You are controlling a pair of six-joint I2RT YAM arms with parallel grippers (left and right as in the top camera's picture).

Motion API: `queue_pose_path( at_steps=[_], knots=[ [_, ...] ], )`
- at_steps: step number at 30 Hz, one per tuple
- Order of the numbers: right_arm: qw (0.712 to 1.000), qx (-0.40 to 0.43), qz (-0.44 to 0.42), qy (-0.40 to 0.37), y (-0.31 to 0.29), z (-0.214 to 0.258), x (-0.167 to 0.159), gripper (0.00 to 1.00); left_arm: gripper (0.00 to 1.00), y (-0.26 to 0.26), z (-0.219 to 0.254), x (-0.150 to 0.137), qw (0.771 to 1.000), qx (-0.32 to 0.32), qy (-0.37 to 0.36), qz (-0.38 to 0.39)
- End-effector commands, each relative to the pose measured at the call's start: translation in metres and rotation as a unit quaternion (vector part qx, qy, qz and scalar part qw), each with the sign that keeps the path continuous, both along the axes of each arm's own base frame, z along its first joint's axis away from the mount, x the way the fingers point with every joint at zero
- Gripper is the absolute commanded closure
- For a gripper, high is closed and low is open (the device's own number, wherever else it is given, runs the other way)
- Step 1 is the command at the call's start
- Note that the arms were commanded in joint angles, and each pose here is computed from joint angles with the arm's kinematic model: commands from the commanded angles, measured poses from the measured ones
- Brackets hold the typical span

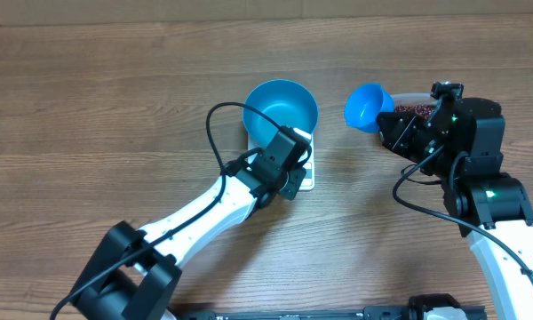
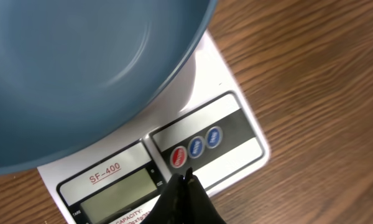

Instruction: Scoop item into bowl and weigh 150g on scale

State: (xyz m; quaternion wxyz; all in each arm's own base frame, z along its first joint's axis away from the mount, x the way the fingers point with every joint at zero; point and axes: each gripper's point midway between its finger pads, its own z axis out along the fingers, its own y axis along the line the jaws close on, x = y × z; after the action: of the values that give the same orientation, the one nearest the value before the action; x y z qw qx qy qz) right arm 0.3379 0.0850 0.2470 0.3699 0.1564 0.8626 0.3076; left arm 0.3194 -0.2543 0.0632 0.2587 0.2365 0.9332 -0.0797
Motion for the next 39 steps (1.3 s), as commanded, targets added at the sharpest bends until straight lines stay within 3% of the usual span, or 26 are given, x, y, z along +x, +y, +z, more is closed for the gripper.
queue_pose_path(
  at_steps=[1, 21, 39],
  knots=[
    [1.000, -0.002, 0.000, -0.015, -0.002, 0.011, 0.002, 0.96, 0.96, -0.014, 0.018, -0.002, 0.999, -0.035, -0.002, -0.012],
    [1.000, -0.003, -0.001, -0.008, -0.002, 0.008, 0.000, 0.96, 0.96, -0.011, -0.035, 0.010, 1.000, 0.019, 0.006, -0.017],
    [1.000, -0.005, -0.003, -0.007, -0.003, 0.008, 0.000, 0.96, 0.96, -0.008, -0.049, 0.015, 0.999, 0.033, 0.006, -0.008]
  ],
)
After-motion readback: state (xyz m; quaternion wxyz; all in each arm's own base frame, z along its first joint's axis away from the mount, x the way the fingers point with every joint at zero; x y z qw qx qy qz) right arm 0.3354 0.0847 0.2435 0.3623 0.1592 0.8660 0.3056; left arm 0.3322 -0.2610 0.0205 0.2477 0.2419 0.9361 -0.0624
